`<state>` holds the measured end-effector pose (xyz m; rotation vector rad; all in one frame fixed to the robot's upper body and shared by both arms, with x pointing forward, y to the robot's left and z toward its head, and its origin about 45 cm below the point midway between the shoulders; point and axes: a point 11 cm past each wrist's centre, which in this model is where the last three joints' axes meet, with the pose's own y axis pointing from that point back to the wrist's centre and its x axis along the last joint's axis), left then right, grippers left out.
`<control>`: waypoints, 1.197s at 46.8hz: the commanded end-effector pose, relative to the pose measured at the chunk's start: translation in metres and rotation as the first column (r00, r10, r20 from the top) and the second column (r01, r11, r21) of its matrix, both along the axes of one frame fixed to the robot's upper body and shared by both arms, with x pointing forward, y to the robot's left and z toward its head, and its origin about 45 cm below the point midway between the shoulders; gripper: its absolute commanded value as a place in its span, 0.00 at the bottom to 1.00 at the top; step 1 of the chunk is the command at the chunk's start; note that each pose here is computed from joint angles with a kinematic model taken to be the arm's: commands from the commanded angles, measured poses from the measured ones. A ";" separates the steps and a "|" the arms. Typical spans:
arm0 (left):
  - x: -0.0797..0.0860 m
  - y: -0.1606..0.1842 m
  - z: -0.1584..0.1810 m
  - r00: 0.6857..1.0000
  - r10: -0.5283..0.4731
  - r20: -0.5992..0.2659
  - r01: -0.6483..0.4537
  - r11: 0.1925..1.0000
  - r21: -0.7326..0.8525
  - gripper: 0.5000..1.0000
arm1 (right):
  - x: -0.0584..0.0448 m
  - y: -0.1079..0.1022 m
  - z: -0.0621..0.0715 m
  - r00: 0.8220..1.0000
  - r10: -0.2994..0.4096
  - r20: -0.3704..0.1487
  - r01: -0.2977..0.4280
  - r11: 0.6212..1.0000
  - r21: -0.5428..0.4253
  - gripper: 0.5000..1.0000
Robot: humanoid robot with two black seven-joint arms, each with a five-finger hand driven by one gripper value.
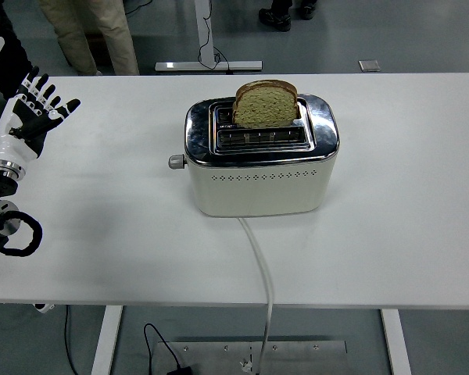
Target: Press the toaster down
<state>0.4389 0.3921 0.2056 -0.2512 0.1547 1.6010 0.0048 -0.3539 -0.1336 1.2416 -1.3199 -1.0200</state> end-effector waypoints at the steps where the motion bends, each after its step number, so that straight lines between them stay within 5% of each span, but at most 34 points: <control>1: 0.001 -0.008 -0.005 1.000 0.001 -0.005 -0.001 1.000 -0.027 1.00 | 0.000 0.000 0.000 1.000 0.000 0.000 0.000 1.000 -0.001 1.00; 35: 0.013 -0.032 -0.023 1.000 -0.005 0.027 0.009 0.986 -0.167 1.00 | 0.000 0.000 0.000 1.000 0.000 0.000 0.000 1.000 -0.001 1.00; 43: 0.014 -0.048 -0.030 0.999 -0.032 0.001 0.031 0.982 -0.188 1.00 | 0.015 0.000 0.001 1.000 0.005 0.024 -0.005 1.000 0.001 1.00; 56: 0.014 -0.052 -0.033 0.999 -0.037 -0.002 0.036 0.980 -0.194 1.00 | 0.013 0.000 0.001 1.000 0.004 0.024 -0.004 1.000 0.001 1.00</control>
